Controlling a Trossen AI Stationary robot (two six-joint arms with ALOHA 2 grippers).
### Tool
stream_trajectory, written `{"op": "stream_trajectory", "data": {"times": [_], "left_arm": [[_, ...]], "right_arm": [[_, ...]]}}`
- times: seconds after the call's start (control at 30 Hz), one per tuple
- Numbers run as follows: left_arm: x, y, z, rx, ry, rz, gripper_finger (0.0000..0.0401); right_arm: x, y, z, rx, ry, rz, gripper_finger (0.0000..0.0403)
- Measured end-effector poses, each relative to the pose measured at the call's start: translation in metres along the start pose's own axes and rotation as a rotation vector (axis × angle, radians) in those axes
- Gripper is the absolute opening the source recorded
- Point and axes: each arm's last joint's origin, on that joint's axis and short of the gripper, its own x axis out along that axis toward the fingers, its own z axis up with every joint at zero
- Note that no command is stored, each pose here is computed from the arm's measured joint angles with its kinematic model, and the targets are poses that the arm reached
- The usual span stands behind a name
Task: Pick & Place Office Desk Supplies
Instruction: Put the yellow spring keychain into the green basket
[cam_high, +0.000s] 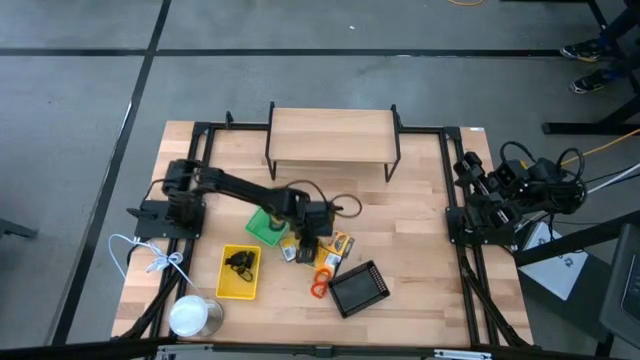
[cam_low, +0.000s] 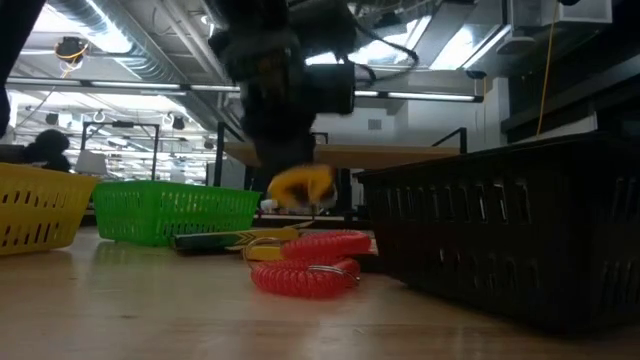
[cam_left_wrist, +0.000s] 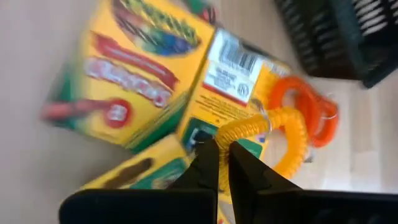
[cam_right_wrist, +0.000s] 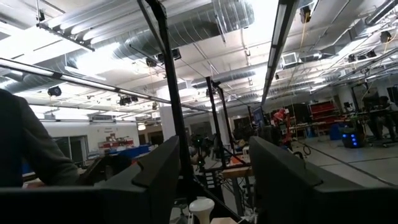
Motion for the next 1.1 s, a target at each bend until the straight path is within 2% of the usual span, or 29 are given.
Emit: {"op": "stream_trajectory", "data": {"times": [0.3, 0.43, 0.53, 0.63, 0.73, 0.83, 1.1], "left_arm": [[-0.080, 0.004, 0.008, -0.012, -0.176, -0.015, 0.0009], [-0.100, 0.010, -0.008, -0.024, -0.078, 0.081, 0.0009], [-0.103, 0.018, -0.024, -0.013, 0.075, 0.136, 0.0009], [-0.097, 0.027, -0.036, -0.011, 0.132, 0.105, 0.0009], [-0.091, 0.035, -0.047, -0.021, 0.114, 0.068, 0.0009], [-0.090, 0.041, -0.057, -0.050, 0.073, 0.077, 0.0006], [-0.108, 0.046, -0.091, -0.100, 0.026, 0.115, 0.0006]], "right_arm": [[0.000, -0.001, 0.000, -0.029, -0.006, -0.028, 0.0197], [0.000, -0.002, 0.000, -0.030, -0.008, -0.055, 0.0197], [0.000, -0.002, 0.000, -0.030, -0.010, -0.058, 0.0197], [0.000, -0.002, 0.000, -0.029, -0.014, -0.074, 0.0197], [0.000, -0.002, 0.000, -0.028, -0.016, -0.081, 0.0197], [0.000, -0.002, 0.000, -0.025, -0.016, -0.084, 0.0197], [0.000, -0.004, 0.001, -0.029, -0.026, -0.134, 0.0197]]}}
